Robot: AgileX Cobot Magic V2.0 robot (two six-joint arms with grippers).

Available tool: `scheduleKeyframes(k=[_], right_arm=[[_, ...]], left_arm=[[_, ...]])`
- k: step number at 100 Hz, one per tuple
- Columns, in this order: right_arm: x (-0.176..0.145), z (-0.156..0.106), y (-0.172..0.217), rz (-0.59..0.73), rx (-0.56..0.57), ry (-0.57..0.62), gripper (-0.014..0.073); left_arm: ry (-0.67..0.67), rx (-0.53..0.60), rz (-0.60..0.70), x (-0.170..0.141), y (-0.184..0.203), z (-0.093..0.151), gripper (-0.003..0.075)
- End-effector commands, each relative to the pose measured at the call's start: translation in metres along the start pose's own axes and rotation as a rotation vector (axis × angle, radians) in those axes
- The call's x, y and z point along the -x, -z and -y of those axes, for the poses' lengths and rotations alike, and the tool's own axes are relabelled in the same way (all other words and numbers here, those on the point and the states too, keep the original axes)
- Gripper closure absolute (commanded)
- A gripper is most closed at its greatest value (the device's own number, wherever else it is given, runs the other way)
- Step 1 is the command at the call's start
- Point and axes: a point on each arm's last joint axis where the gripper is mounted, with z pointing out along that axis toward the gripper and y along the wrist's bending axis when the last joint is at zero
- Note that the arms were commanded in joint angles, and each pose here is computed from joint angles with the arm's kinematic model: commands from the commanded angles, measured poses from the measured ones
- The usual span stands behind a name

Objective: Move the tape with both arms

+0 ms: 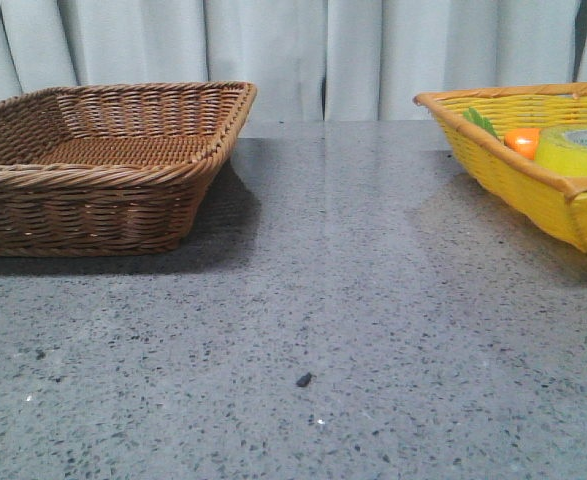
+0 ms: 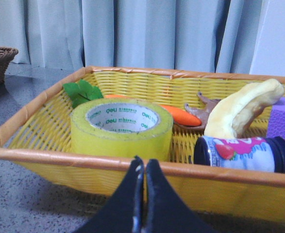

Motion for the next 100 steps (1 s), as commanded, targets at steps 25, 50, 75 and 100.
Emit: scheduleKeyframes(k=[25,50,75,100], right_arm=[[0.026,0.002,0.005,0.091,0.005,-0.086,0.0669],[0.061,0.005,-0.002,-0.038,0.015,-0.107,0.0659],[0.105,0.008,-0.029,-0.201,0.025,-0.112,0.066],[0.138,0.009,-0.077,-0.455,0.05,-0.137,0.0568]], left_arm=[[0.018,-0.013,0.198,0.038,0.006,0.004,0.0741],[0.004,-0.015,0.084,0.066,-0.002,0.009,0.0741],[0.002,-0.011,0.043,0.091,-0.018,0.013,0.0741],[0.002,-0.003,-0.013,0.095,-0.033,0.013,0.0741]])
